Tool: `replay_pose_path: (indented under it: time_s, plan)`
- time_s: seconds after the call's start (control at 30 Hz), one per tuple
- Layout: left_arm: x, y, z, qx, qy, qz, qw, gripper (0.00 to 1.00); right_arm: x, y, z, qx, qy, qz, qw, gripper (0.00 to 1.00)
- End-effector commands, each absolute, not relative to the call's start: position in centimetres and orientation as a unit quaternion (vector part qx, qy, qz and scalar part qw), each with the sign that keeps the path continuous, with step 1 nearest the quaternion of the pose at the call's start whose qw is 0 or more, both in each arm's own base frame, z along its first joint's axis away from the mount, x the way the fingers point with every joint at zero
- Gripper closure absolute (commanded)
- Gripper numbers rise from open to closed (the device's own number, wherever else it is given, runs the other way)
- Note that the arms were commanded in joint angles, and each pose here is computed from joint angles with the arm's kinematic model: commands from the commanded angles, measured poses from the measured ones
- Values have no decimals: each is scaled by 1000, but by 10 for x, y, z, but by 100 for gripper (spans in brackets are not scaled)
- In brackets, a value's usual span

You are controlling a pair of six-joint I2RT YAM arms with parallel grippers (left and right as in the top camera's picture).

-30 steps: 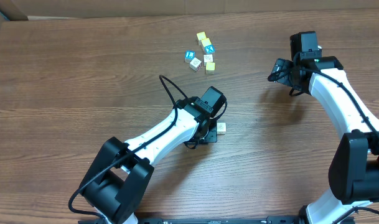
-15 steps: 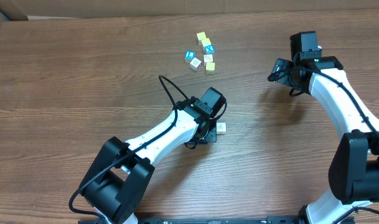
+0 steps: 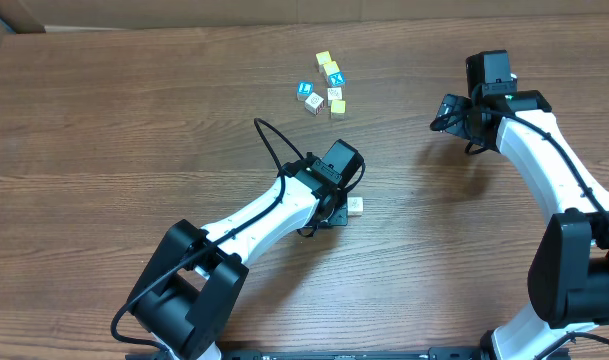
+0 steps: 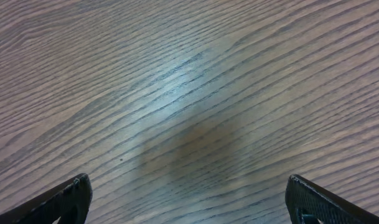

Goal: Flip 4 blocks

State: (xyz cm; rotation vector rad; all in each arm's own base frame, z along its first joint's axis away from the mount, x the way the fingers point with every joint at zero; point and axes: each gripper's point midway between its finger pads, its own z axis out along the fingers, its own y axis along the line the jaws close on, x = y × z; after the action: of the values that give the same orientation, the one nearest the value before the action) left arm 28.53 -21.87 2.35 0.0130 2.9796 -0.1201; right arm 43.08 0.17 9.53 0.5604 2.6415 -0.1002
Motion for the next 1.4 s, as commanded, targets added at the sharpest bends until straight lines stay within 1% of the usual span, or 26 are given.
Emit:
replay_pose_path:
  time_s: [0.0,0.2,0.4,0.5,0.67,0.9,1.03,1.13,1.27,1.37]
  plan:
    - [284,-216,24,-5,996,-36,85,96,438,-1,116,205,947,-34,245,0]
    - [276,-228,28,15,995,-70,64,96,438,-1,116,205,947,-34,245,0]
    - [279,-233,61,32,992,-90,81,96,438,-1,116,205,947,-34,245,0]
    - [289,-228,85,32,990,-89,107,96,438,-1,116,205,947,-34,245,0]
    - [314,-207,106,19,988,-77,131,96,438,-1,116,205,947,-34,245,0]
    - [344,-166,110,-11,986,-68,148,95,438,-1,116,205,947,-34,245,0]
    - [358,-147,112,-38,984,-68,160,89,438,-1,116,205,947,-34,245,0]
    - [368,-138,114,-53,981,-71,173,87,438,-1,116,205,947,-34,245,0]
    - [379,-133,118,-49,977,-73,192,89,438,-1,116,204,947,-34,245,0]
    - [381,-131,118,-51,977,-74,194,94,438,-1,116,205,947,-34,245,0]
